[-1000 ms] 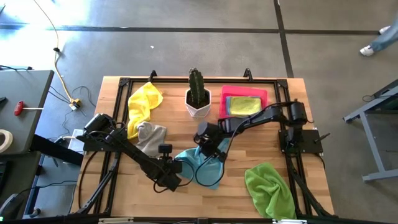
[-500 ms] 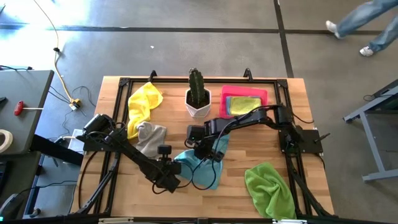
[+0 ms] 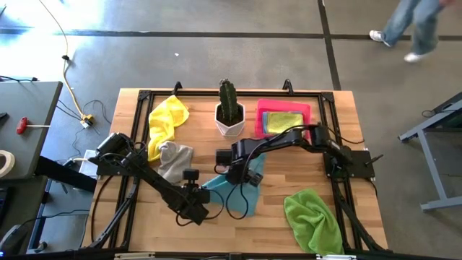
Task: Fold microfiber towels
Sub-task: Put the blue towel into the pink laundry bin
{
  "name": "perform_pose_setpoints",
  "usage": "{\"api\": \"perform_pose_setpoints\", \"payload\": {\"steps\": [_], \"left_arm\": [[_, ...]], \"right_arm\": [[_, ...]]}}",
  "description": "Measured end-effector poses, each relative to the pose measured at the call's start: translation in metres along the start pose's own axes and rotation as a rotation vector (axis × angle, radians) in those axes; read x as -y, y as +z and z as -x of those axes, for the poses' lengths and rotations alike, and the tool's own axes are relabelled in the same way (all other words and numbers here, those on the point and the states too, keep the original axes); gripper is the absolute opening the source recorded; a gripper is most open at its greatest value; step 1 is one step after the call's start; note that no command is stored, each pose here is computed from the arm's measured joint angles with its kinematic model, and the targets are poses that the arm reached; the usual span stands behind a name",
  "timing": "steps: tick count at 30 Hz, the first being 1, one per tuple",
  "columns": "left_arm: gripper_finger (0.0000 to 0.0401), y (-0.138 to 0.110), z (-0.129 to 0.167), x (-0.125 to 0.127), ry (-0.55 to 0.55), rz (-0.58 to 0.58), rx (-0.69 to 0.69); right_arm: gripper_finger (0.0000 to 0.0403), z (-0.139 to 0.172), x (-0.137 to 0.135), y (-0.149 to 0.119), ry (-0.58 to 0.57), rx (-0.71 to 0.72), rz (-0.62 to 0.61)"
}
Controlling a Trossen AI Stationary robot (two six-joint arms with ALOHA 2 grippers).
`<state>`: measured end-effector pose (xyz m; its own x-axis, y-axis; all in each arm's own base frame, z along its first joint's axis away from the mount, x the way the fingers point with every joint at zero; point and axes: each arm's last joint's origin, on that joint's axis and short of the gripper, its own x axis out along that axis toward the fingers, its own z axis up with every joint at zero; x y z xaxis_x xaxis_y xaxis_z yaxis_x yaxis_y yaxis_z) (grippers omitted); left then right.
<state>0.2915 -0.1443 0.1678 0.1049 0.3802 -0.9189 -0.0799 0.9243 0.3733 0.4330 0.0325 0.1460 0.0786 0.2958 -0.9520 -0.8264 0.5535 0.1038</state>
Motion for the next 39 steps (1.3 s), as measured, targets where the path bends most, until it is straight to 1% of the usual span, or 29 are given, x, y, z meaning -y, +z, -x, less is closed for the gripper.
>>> {"api": "perform_pose_setpoints", "payload": {"steps": [4,8,13,17,19,23,28,30,32,35,37,39], "left_arm": [[0.0000,0.000,0.000,0.000,0.006,-0.006,0.003],[0.0000,0.001,0.000,-0.001,0.010,-0.004,0.008],[0.0000,0.001,0.000,-0.002,0.039,0.001,0.026],[0.0000,0.002,0.000,-0.003,0.071,0.002,0.046],[0.0000,0.002,0.000,-0.003,0.086,0.002,0.055],[0.0000,0.003,0.000,-0.004,0.127,0.001,0.079],[0.0000,0.003,0.000,-0.006,0.189,-0.009,0.110],[0.0000,0.003,0.001,-0.007,0.222,-0.039,0.125],[0.0000,0.004,0.001,-0.008,0.265,-0.089,0.138],[0.0000,0.004,0.001,-0.014,0.362,-0.171,0.147],[0.0000,0.005,0.005,-0.022,0.433,-0.195,0.146],[0.0000,0.009,0.013,-0.032,0.488,-0.194,0.146]], "right_arm": [[0.0136,0.009,-0.006,-0.001,0.019,-0.024,-0.073],[0.0111,0.019,-0.010,0.000,0.013,-0.021,-0.153],[0.0059,0.031,-0.018,0.000,0.029,-0.037,-0.234],[0.0010,0.034,-0.027,0.005,0.048,-0.056,-0.234],[0.0005,0.035,-0.031,0.008,0.043,-0.066,-0.240],[0.0002,0.042,-0.039,0.011,-0.013,-0.129,-0.263],[0.0001,0.055,-0.050,0.013,-0.054,-0.166,-0.365],[0.0001,0.061,-0.055,0.015,-0.111,-0.191,-0.401],[0.0001,0.069,-0.062,0.017,-0.192,-0.231,-0.434],[0.0001,0.087,-0.075,0.017,-0.300,-0.286,-0.507],[0.0000,0.103,-0.085,0.016,-0.358,-0.290,-0.573],[0.0000,0.119,-0.096,0.014,-0.430,-0.292,-0.638]]}}
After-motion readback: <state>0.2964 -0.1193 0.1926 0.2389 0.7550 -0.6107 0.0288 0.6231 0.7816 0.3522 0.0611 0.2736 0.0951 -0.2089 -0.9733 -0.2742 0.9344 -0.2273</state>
